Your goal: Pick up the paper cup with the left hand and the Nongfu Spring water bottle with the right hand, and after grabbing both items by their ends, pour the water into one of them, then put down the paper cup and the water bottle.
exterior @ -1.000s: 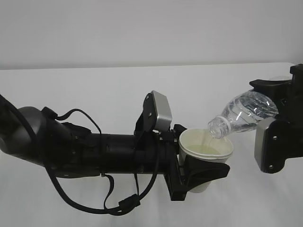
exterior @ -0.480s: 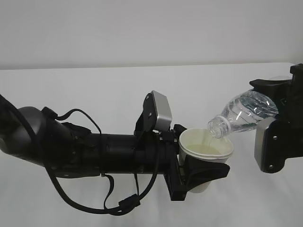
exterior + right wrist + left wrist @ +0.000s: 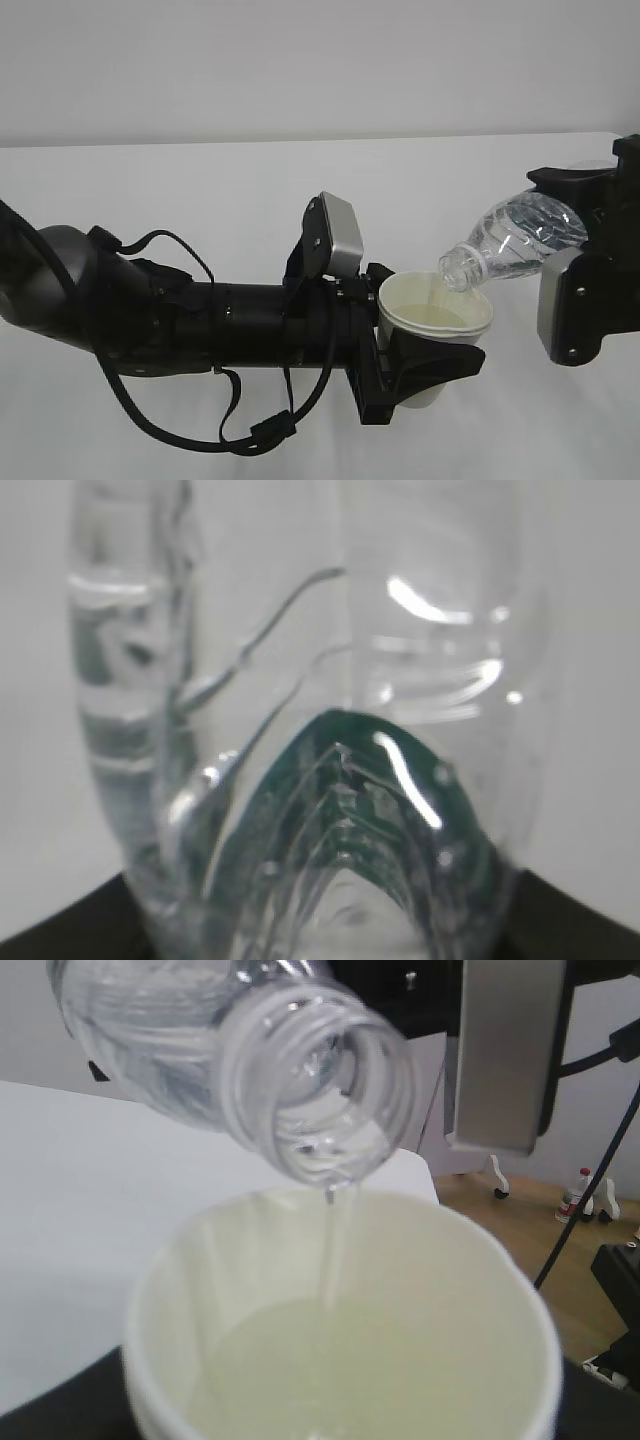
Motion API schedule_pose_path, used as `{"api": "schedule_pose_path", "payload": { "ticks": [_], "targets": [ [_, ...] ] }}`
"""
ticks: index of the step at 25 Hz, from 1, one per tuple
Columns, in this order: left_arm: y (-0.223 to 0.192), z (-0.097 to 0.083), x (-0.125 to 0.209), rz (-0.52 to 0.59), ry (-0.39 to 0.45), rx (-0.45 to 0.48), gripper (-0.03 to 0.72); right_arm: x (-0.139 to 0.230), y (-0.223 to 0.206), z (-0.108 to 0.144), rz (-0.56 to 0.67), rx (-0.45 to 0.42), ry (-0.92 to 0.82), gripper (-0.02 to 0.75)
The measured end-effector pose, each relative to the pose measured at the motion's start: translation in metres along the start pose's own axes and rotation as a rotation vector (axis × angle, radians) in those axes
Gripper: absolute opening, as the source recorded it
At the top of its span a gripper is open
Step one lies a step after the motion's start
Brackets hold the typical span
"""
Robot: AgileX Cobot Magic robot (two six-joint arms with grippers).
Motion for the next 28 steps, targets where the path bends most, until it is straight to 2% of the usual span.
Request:
{"api": "schedule_pose_path", "payload": {
  "ticks": [28],
  "targets": [
    [0.0000,0.0020,-0.0005,-0.003,0.008,-0.012,0.470,-0.0005,0.0000,-0.0024,-0.003,0.015,0.000,0.405]
  ]
}}
Point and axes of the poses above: a point on each arm's last joint axis where the gripper is mounted, y pointing back along that axis away from the gripper, z along the wrist's bending axis when the last joint is at zero, x = y × z, the point moved 7 cm from there along -y, pointing out along that axis toward the gripper, and after that the axes turned 9 degrees about -y, right-handed, at the moved point
